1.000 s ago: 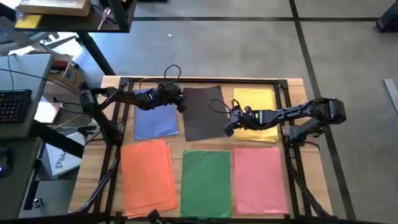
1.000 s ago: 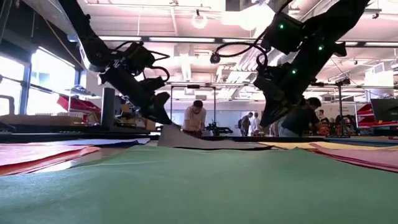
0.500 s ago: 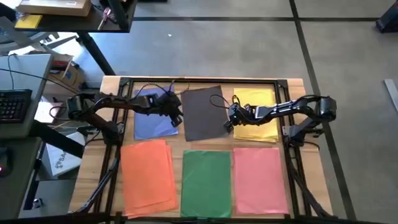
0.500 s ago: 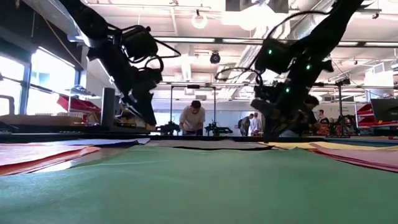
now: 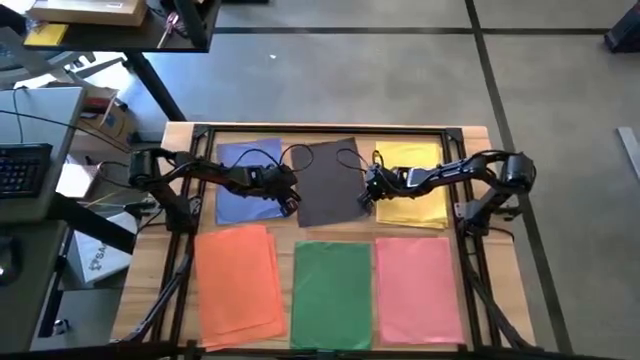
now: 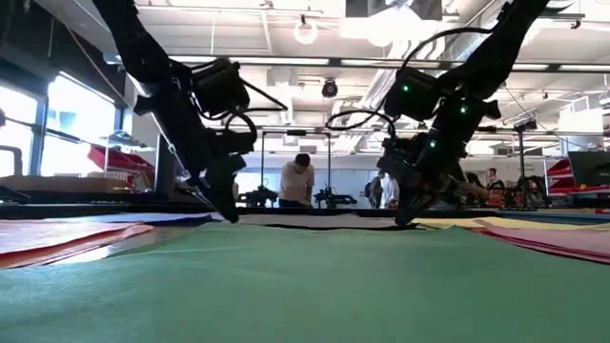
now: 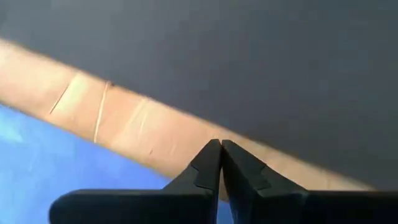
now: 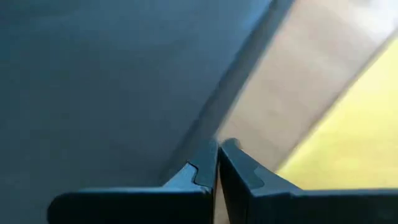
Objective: Organize paper
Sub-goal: Move the stacked black papers to the upper middle of the table
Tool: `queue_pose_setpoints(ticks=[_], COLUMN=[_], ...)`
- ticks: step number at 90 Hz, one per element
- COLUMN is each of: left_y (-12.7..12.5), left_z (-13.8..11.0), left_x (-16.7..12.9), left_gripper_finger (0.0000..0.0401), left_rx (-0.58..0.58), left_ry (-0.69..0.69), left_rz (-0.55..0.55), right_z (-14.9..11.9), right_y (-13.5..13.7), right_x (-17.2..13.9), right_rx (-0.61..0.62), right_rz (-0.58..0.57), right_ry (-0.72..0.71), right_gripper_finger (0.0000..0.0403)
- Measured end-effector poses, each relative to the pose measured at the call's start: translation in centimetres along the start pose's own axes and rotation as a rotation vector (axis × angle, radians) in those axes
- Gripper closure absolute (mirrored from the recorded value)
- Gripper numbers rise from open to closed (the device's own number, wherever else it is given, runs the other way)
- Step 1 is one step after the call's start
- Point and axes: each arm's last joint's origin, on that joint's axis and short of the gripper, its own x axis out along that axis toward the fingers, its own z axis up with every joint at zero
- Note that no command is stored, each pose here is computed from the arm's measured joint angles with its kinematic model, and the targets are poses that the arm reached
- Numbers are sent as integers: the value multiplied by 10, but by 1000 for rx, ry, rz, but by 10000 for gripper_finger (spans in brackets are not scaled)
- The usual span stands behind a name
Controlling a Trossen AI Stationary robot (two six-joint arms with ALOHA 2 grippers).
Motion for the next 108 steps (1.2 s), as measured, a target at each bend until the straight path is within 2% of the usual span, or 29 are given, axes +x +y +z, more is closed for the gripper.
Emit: queue_pose_setpoints(ticks=[26,51,65,77,83,89,98,108], left_y=[4,9,7,2,-1,-2,5,16], left_z=[4,5,10,13,9,1,-18,-42], left_x=[-2,-5,-22,-49,-63,-75,-85,-80], left_gripper_finger=[398,398,398,398,398,398,398,398], left_rx=[24,35,44,60,76,63,9,-62], left_ry=[-37,-45,-85,-114,-85,-19,97,188], left_rz=[51,118,130,71,25,26,127,202], right_z=[6,13,21,23,21,20,17,14], right_y=[8,11,22,40,51,62,74,78], right_x=[-4,-11,-21,-30,-31,-29,-20,0], right_rx=[-10,-31,-86,-150,-163,-165,-172,-144], right_rz=[16,-28,-25,19,48,91,136,141], right_ry=[43,85,66,16,-27,-70,-114,-130], right_gripper_finger=[403,403,403,403,403,403,403,403])
